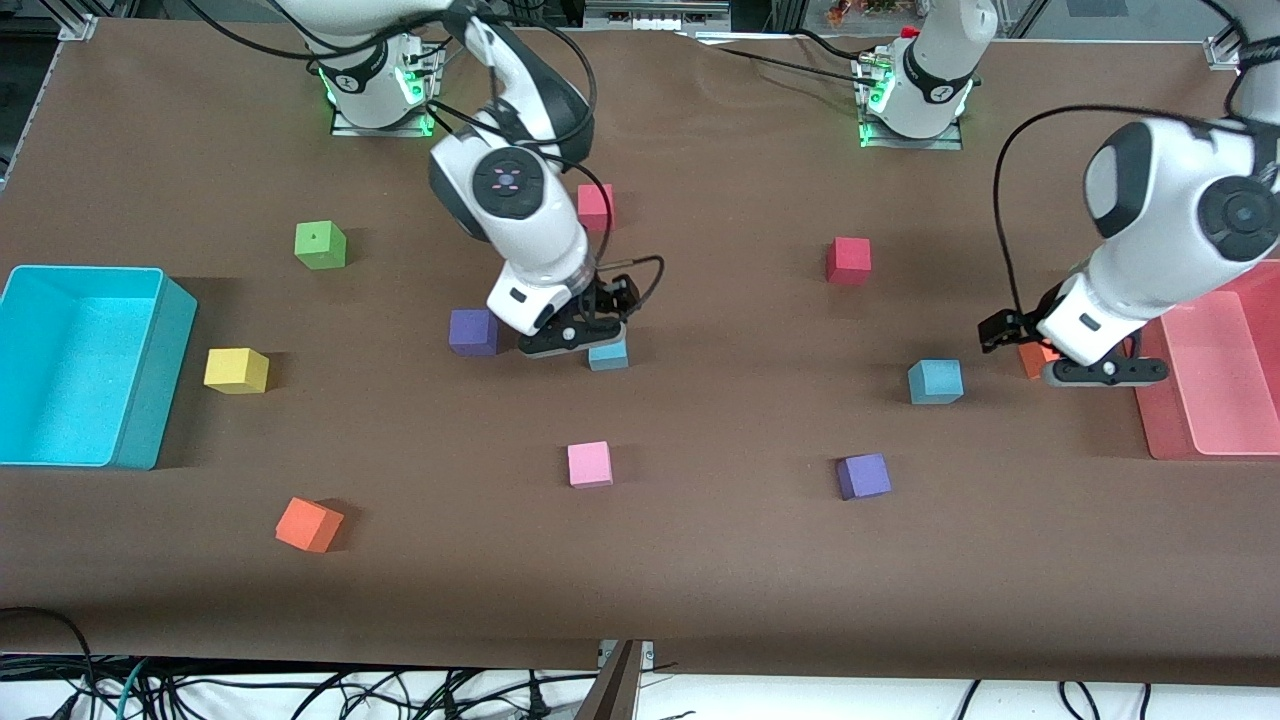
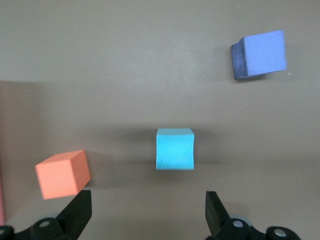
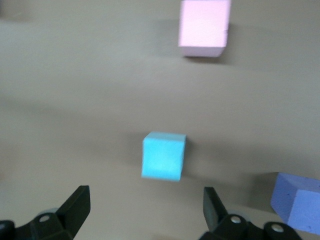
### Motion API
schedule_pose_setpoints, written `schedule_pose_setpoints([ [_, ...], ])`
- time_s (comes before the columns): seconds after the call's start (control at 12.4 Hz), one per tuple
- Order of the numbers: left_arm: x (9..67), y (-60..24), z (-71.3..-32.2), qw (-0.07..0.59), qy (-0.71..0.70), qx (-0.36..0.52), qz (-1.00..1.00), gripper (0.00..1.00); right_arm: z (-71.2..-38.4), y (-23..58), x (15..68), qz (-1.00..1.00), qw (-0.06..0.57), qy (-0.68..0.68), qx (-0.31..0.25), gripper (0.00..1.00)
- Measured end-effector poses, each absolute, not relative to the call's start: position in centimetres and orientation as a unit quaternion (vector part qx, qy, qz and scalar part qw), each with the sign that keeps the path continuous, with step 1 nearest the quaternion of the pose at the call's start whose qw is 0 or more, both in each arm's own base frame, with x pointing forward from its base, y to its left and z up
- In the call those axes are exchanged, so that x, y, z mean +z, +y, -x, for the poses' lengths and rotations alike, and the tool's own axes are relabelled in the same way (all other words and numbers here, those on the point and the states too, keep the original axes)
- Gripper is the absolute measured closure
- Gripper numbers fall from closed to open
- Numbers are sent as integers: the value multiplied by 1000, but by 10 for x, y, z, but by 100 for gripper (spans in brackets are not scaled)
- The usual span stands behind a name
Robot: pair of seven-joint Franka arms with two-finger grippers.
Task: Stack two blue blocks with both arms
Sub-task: 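Set the cube down and open the right gripper while the left gripper reaches another cube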
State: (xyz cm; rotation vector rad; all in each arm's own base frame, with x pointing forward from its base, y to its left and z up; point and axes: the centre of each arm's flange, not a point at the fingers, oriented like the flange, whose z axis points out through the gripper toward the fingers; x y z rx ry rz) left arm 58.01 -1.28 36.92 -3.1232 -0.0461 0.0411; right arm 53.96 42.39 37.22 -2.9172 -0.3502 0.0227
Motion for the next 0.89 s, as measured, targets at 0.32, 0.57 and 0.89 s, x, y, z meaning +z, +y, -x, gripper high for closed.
schedule_pose_setpoints([
  [0.32,321,-14,-585,8,-16,5,1000,0,-528,380,345,958,203,-203,5,0],
  [0.57,272,-16,-581,-1,-23,-8,1000,0,-504,355,290,946,232,-220,-48,0],
  [0.89,234,-29,-578,-10,-23,-3,1000,0,-475,339,241,925,258,-264,-91,0],
])
